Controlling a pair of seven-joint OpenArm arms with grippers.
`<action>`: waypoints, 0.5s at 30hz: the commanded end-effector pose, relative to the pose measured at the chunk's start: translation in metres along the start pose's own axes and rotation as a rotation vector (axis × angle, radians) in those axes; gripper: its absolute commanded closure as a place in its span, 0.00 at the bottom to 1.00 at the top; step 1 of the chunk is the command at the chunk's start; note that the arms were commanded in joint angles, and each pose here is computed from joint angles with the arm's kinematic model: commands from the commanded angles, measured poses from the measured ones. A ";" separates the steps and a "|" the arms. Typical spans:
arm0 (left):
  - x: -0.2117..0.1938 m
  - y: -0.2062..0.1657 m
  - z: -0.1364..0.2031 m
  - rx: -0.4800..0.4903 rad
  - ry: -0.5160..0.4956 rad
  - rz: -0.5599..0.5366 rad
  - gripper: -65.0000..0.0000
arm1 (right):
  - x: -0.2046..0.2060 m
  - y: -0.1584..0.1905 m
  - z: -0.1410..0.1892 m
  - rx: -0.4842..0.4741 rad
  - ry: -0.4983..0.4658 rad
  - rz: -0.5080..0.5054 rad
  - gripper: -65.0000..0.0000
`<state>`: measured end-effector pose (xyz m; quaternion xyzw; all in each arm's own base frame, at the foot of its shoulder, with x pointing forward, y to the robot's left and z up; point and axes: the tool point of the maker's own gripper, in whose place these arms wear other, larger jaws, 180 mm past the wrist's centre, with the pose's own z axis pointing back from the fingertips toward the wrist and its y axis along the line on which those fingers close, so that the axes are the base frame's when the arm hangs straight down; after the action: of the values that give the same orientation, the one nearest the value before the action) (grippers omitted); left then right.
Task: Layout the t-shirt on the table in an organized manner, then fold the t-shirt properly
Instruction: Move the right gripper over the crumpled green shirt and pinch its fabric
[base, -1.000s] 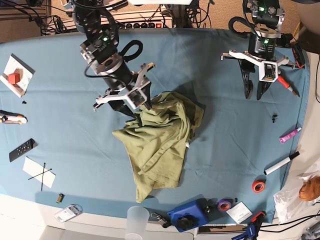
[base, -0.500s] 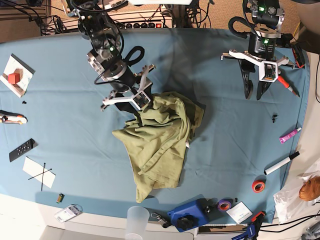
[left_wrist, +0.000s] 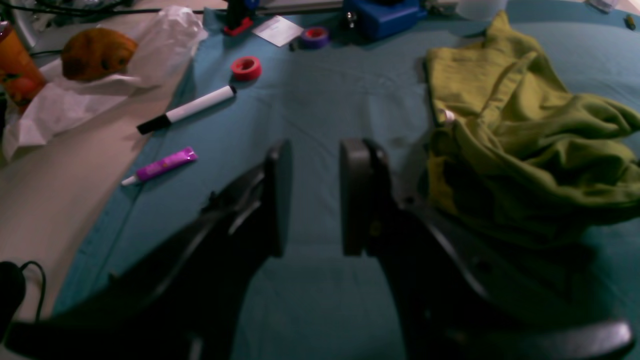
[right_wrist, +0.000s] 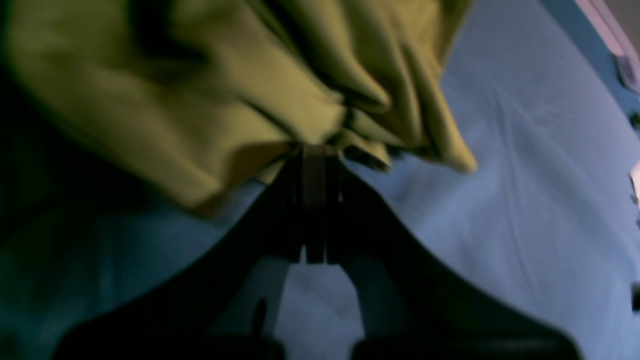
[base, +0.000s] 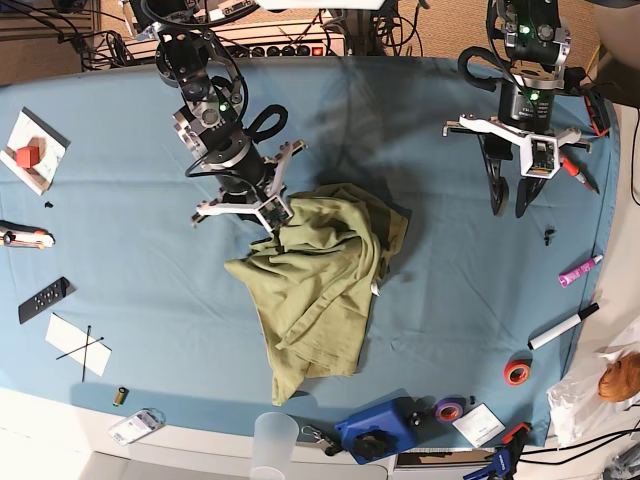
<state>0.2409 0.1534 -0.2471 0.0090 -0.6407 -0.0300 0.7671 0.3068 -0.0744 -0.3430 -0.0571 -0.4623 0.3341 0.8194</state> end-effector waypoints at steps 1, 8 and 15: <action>0.012 -0.001 0.001 -0.006 -0.046 -0.006 0.73 | 0.023 -0.013 0.006 -0.040 -0.075 -0.011 1.00; 0.012 -0.044 0.005 -0.244 -0.051 -0.054 0.73 | 0.074 -0.039 0.047 -0.143 -0.197 -0.059 1.00; 0.014 -0.039 0.002 -0.220 -0.058 -0.052 0.73 | 0.058 -0.039 0.055 -0.143 -0.152 -0.039 1.00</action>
<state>0.2404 0.1149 -0.2445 -0.0572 -0.6408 -0.1180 0.7564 0.2990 -0.0838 -0.2680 -0.0838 -0.5247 0.2917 0.7954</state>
